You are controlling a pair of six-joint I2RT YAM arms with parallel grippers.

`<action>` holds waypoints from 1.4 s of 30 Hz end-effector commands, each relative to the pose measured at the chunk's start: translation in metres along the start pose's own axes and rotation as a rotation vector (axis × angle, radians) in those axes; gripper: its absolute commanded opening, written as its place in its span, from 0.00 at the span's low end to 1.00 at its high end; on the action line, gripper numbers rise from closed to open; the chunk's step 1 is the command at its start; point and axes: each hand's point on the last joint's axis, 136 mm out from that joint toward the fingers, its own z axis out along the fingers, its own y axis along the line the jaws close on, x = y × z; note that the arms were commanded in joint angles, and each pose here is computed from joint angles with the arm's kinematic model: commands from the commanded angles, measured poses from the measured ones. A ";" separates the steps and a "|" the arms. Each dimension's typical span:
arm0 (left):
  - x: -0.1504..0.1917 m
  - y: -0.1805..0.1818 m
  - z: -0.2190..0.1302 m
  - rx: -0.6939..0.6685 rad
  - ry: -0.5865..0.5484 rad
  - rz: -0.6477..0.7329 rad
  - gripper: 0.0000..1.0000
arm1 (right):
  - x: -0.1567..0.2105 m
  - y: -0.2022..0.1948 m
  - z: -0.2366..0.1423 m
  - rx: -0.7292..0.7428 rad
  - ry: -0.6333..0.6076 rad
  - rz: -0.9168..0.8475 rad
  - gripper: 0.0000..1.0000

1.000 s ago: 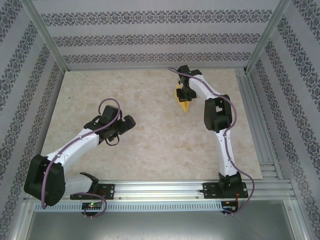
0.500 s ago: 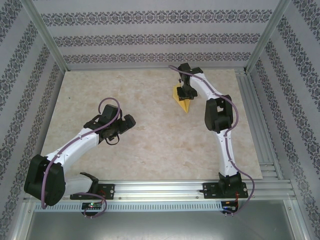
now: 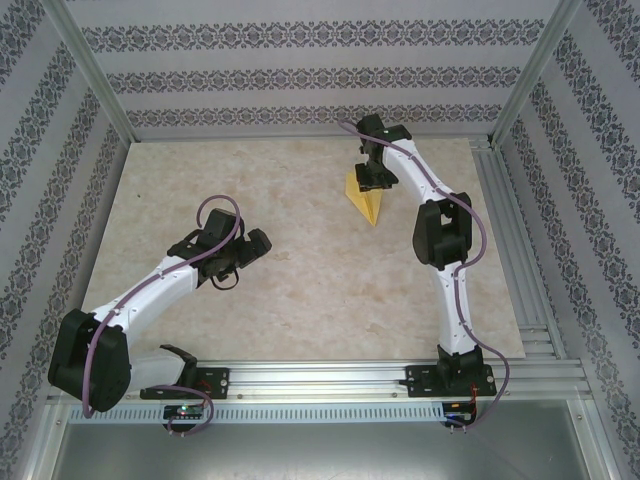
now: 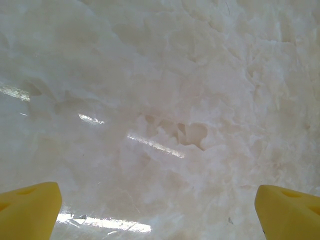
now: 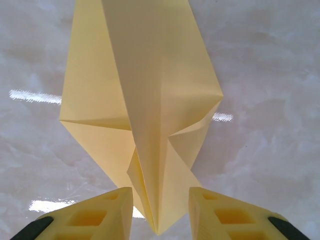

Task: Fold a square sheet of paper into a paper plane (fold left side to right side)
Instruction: Place the paper plane at the top-center of the table, then reset both arms

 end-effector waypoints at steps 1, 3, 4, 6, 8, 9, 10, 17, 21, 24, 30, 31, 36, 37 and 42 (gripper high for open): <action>-0.010 -0.001 -0.007 -0.011 -0.024 0.018 1.00 | -0.010 -0.004 -0.041 0.024 -0.078 0.004 0.35; -0.011 0.000 -0.008 -0.014 -0.030 0.021 1.00 | -0.009 -0.007 -0.049 0.029 -0.090 0.007 0.35; -0.013 -0.002 -0.009 -0.011 -0.036 0.024 1.00 | -0.009 -0.009 -0.055 0.032 -0.102 0.009 0.35; -0.017 -0.003 -0.012 -0.012 -0.049 0.030 1.00 | -0.008 -0.010 -0.069 0.032 -0.131 0.012 0.35; -0.025 -0.007 -0.018 -0.007 -0.078 0.046 1.00 | -0.005 -0.014 -0.088 0.034 -0.175 0.024 0.36; -0.030 -0.009 -0.022 -0.004 -0.098 0.055 1.00 | 0.001 -0.016 -0.092 0.036 -0.180 0.029 0.36; -0.037 -0.012 -0.027 -0.001 -0.128 0.066 1.00 | 0.005 -0.017 -0.106 0.028 -0.218 0.034 0.40; -0.097 -0.010 -0.085 -0.068 -0.442 0.114 1.00 | 0.055 -0.047 -0.172 0.023 -0.471 0.105 0.54; -0.122 0.004 -0.115 -0.137 -0.628 0.114 1.00 | 0.090 -0.076 -0.180 0.087 -0.549 0.157 0.64; -0.135 0.020 -0.131 -0.206 -0.769 0.119 1.00 | 0.112 -0.097 -0.177 0.123 -0.611 0.201 0.80; -0.145 0.051 -0.141 -0.407 -0.928 0.226 1.00 | 0.149 -0.144 -0.145 0.192 -0.666 0.346 0.98; -0.147 0.052 -0.141 -0.432 -0.934 0.253 1.00 | 0.154 -0.151 -0.138 0.203 -0.660 0.365 0.98; -0.150 0.057 -0.118 -0.499 -0.919 0.403 1.00 | 0.166 -0.175 -0.083 0.274 -0.633 0.355 0.98; -0.151 0.058 -0.111 -0.504 -0.913 0.429 1.00 | 0.166 -0.178 -0.074 0.298 -0.626 0.339 0.98; -0.154 0.069 -0.075 -0.450 -0.889 0.508 1.00 | 0.147 -0.184 -0.049 0.330 -0.668 0.303 0.98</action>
